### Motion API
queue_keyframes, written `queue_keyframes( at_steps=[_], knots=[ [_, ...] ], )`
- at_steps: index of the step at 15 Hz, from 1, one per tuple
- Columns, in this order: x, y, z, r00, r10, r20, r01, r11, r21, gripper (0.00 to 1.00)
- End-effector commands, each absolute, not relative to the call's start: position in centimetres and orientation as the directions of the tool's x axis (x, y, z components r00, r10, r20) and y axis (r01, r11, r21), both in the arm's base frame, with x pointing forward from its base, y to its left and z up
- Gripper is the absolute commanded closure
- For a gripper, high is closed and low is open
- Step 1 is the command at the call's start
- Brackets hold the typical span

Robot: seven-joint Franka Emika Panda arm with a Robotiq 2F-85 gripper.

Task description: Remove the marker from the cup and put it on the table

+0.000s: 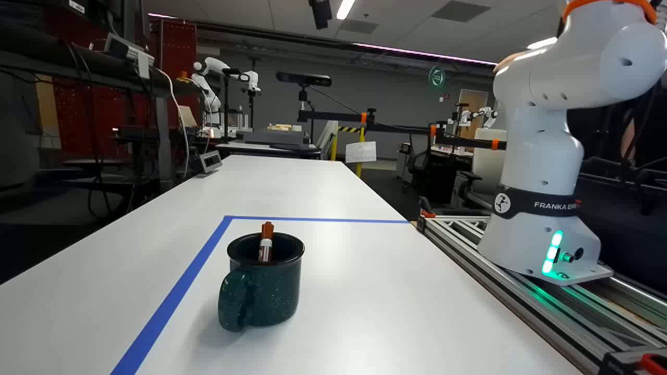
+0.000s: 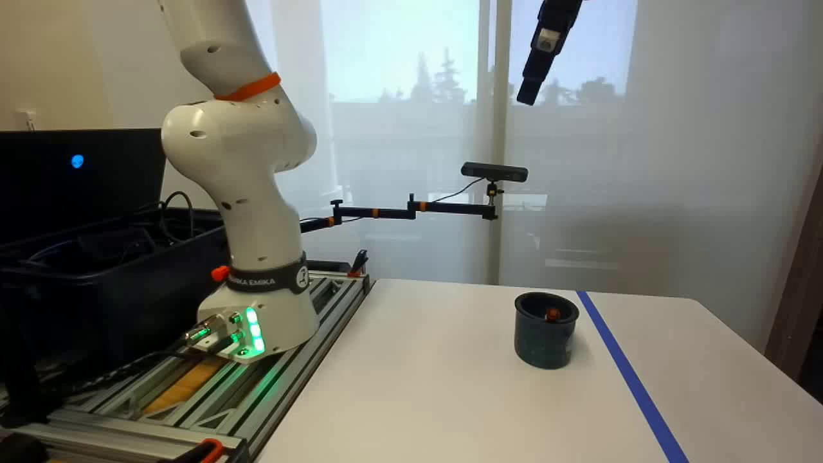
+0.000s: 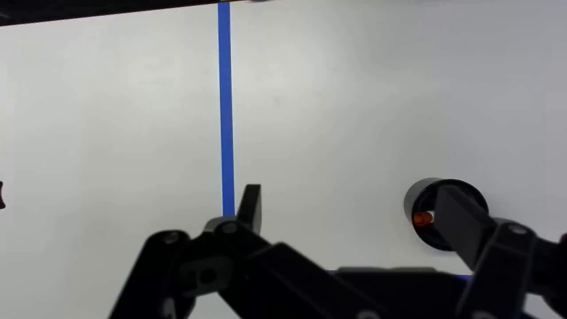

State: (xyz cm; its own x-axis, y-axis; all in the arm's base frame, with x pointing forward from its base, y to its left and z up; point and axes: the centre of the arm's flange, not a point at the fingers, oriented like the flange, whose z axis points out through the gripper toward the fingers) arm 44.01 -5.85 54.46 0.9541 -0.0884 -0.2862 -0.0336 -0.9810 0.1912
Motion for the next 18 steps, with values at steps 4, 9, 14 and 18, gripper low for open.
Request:
queue_keyframes(
  at_steps=[4,9,14,18],
  knots=[
    [44.0,-5.9,54.6,0.955,-0.089,-0.284,-0.034,-0.981,0.191,0.00],
    [44.7,-5.2,51.8,0.959,-0.217,-0.182,-0.195,-0.972,0.128,0.00],
    [44.3,-4.7,46.3,0.892,-0.433,-0.127,-0.433,-0.901,0.027,0.00],
    [43.3,-5.1,42.2,0.799,-0.591,-0.114,-0.597,-0.801,-0.036,0.00]
  ],
)
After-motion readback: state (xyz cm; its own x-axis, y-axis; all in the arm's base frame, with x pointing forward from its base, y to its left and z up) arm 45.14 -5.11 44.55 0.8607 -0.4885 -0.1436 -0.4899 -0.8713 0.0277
